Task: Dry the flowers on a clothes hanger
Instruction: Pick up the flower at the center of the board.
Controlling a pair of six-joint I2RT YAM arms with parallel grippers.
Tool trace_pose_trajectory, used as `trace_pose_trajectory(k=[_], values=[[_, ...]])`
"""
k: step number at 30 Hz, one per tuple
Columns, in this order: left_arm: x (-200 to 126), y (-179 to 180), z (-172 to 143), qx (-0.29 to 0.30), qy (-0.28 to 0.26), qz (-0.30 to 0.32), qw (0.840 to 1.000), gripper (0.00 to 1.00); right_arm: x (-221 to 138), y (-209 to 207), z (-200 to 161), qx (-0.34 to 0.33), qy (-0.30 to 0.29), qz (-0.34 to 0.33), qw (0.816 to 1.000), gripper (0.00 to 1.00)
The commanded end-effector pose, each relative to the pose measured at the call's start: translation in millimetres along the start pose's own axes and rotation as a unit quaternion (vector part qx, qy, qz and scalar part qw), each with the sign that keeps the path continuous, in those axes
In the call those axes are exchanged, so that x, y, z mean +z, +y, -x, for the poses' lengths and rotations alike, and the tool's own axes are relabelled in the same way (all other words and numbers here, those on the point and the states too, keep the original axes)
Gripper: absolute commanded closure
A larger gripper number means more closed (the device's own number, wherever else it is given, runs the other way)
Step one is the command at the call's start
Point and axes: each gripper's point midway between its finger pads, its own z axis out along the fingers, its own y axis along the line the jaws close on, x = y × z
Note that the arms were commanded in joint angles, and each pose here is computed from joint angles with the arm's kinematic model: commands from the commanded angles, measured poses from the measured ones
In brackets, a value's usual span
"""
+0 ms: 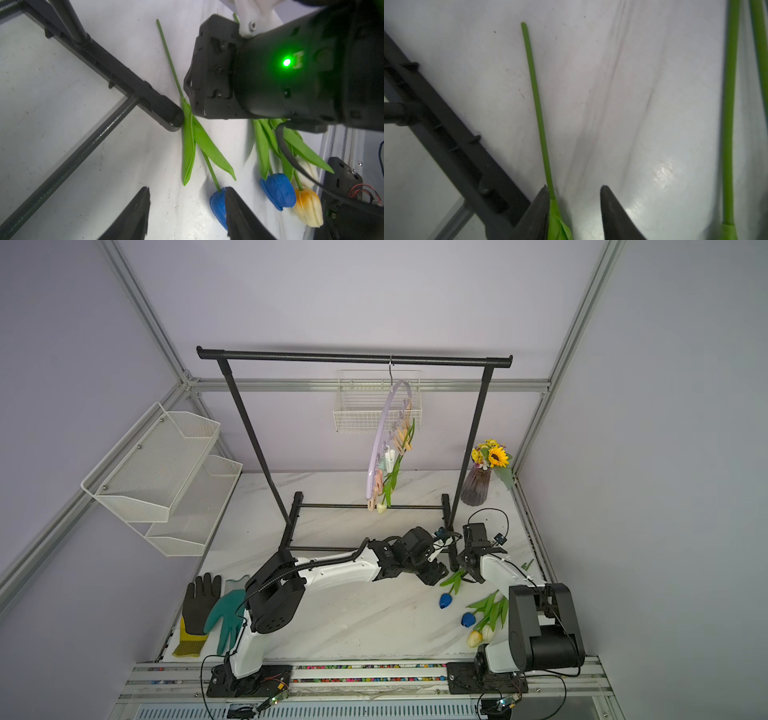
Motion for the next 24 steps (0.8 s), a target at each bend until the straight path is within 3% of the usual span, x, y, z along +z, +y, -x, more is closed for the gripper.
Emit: trace_pose_trajectory(k=[1, 14, 18, 24], values=[[-15.8, -4.8, 19.0, -0.005, -0.034, -0.016, 0.999, 0.41, 0.6, 5.1, 6.1, 0.008, -0.001, 0.001, 1.000, 0.58], [-18.9, 4.1, 19.0, -0.014, -0.034, -0.017, 0.999, 0.42, 8.4, 20.3, 11.0, -0.005, 0.009, 0.009, 1.000, 0.60], [-18.4, 5.7, 19.4, -0.017, -0.034, -0.017, 0.999, 0.43, 14.0, 19.3, 11.8, -0.005, 0.010, 0.000, 1.000, 0.71], [-20.3, 7.5, 20.9, -0.019, -0.035, -0.015, 0.999, 0.43, 19.5, 12.5, 14.3, -0.018, 0.003, -0.020, 1.000, 0.76]])
